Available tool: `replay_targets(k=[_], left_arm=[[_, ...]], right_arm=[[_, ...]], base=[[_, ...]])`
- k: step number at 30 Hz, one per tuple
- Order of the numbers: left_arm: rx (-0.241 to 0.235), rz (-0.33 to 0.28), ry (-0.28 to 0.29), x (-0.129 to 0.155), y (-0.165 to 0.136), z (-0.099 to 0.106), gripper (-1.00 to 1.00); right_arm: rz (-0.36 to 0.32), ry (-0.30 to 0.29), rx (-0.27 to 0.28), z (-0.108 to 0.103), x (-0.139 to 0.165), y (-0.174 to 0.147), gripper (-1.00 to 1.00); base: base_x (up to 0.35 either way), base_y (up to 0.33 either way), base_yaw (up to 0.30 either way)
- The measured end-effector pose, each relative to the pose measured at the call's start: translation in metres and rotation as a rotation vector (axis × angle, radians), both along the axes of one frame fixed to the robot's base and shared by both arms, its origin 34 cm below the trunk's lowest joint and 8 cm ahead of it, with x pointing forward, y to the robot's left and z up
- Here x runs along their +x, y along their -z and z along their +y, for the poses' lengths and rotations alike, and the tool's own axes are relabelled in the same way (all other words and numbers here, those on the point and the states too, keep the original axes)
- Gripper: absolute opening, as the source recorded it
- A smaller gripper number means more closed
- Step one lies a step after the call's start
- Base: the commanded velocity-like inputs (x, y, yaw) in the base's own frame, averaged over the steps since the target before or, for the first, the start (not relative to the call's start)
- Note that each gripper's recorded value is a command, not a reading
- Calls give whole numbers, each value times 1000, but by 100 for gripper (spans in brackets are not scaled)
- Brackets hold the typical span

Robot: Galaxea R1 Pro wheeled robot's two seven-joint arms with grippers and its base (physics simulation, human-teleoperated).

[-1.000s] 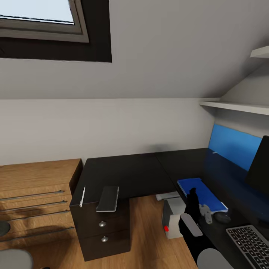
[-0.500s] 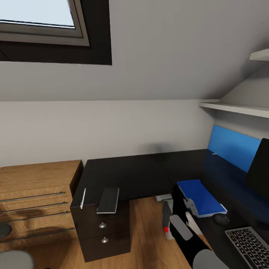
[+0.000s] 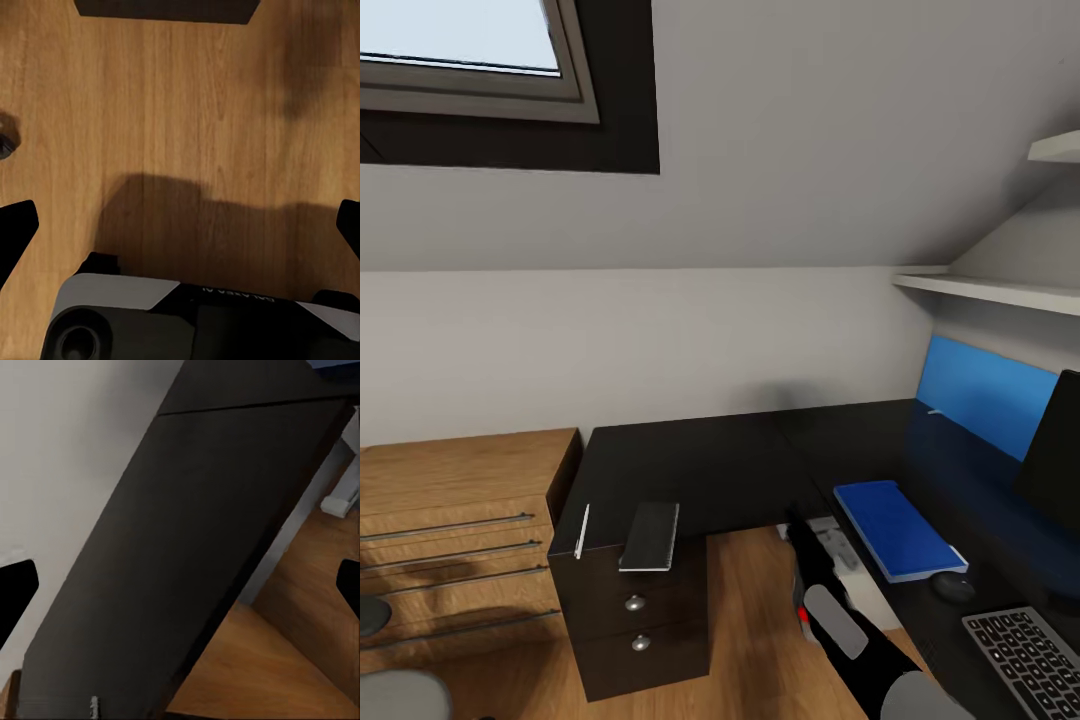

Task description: In the bedroom, organize the workspace by keeping the computer under the desk, ensuring the monitor is on the desk, placing the keyboard on the desk next to the monitor, placing the mouse on the desk next to the keyboard, moving the folder from the swivel chair onto the desk next to the mouse, stacking the notebook on top of the folder with the pen on top of the notebook, and positioning the swivel chair next to the desk.

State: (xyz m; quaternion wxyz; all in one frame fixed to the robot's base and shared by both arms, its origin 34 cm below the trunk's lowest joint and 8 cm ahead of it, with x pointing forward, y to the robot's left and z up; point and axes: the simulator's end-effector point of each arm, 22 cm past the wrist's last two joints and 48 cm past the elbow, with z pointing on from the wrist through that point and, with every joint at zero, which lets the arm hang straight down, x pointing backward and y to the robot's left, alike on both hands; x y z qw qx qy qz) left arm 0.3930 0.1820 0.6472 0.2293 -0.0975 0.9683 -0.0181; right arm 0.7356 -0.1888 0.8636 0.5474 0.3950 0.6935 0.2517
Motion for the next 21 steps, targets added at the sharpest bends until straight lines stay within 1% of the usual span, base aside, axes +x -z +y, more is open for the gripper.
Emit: replay_targets(k=[3, 6, 11, 15, 21], left_arm=[[0, 0, -1, 0, 0, 0, 100], [0, 0, -1, 0, 0, 0, 100], [1, 1, -1, 0, 0, 0, 100], [2, 1, -1, 0, 0, 1, 100], [2, 1, -1, 0, 0, 1, 100]], right_arm=[[27, -44, -9, 4, -1, 6, 100], [37, -78, -37, 5, -1, 9, 100], [25, -133, -131, 7, 0, 6, 100], [16, -163, -205, 8, 0, 6, 100], [44, -178, -237, 7, -5, 19, 100]], base=[[0, 0, 0], [0, 0, 0], [0, 0, 0], [0, 0, 0], [0, 0, 0]])
